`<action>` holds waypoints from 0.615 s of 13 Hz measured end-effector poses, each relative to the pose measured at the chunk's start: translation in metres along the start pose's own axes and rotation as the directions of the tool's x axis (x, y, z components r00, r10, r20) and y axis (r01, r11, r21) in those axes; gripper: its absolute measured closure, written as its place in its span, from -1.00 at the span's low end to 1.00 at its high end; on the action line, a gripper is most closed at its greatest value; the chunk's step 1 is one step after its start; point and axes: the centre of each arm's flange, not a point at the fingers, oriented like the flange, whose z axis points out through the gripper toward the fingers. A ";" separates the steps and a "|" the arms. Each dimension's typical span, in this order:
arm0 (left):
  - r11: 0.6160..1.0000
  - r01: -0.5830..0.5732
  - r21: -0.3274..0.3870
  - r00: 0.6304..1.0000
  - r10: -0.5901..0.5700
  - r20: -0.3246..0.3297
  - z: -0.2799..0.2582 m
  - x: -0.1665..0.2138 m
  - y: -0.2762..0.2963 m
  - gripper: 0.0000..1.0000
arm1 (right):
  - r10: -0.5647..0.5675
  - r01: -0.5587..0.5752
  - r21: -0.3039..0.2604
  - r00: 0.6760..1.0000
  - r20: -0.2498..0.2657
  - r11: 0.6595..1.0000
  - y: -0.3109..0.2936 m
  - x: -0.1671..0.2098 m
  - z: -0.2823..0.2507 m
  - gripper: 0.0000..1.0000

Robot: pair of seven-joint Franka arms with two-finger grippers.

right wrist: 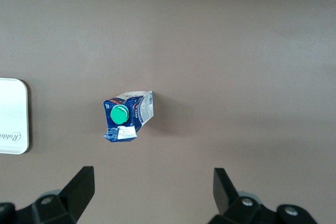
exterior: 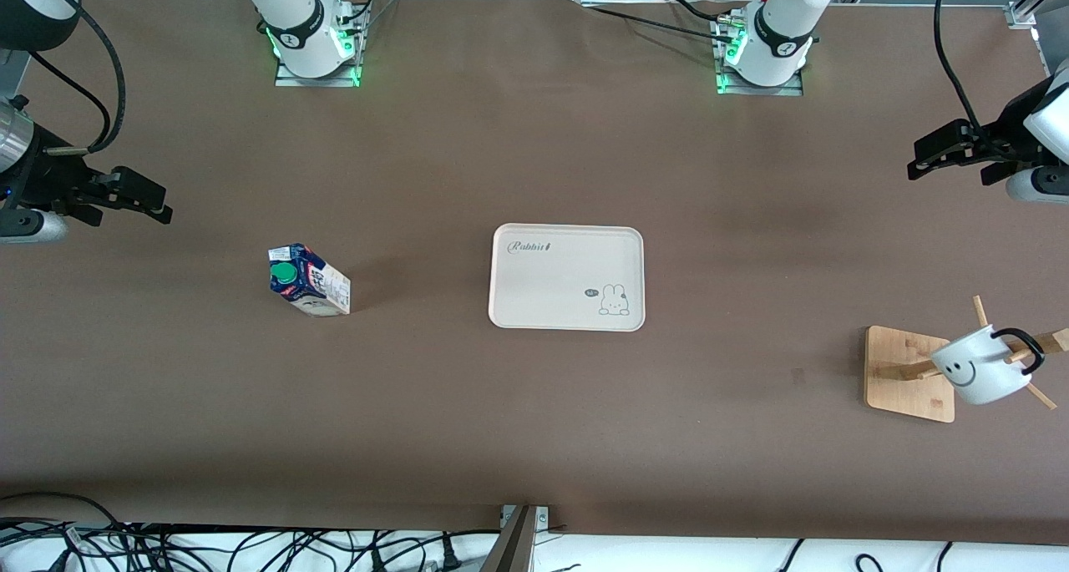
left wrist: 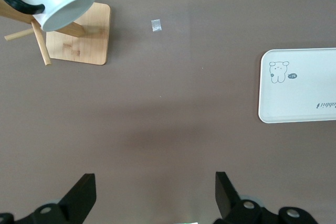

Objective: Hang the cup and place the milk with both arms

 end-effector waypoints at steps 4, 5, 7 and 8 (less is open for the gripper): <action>0.999 -0.043 0.001 0.999 0.043 0.002 0.002 0.001 -0.004 -1.00 | 0.000 0.000 0.000 1.000 0.000 1.000 0.000 0.000 0.000 -1.00; 0.999 -0.044 0.001 0.999 0.044 0.003 0.002 0.002 -0.003 -1.00 | 0.000 0.000 0.000 1.000 0.001 1.000 0.000 0.000 0.000 -1.00; 0.999 -0.045 0.001 0.999 0.045 0.010 0.002 0.002 -0.002 -1.00 | 0.000 0.000 0.000 1.000 0.001 1.000 0.000 0.000 0.001 -1.00; 0.999 -0.042 0.001 0.999 0.042 0.013 0.003 0.002 -0.002 -1.00 | 0.000 0.000 0.000 1.000 0.001 1.000 0.000 0.000 0.001 -1.00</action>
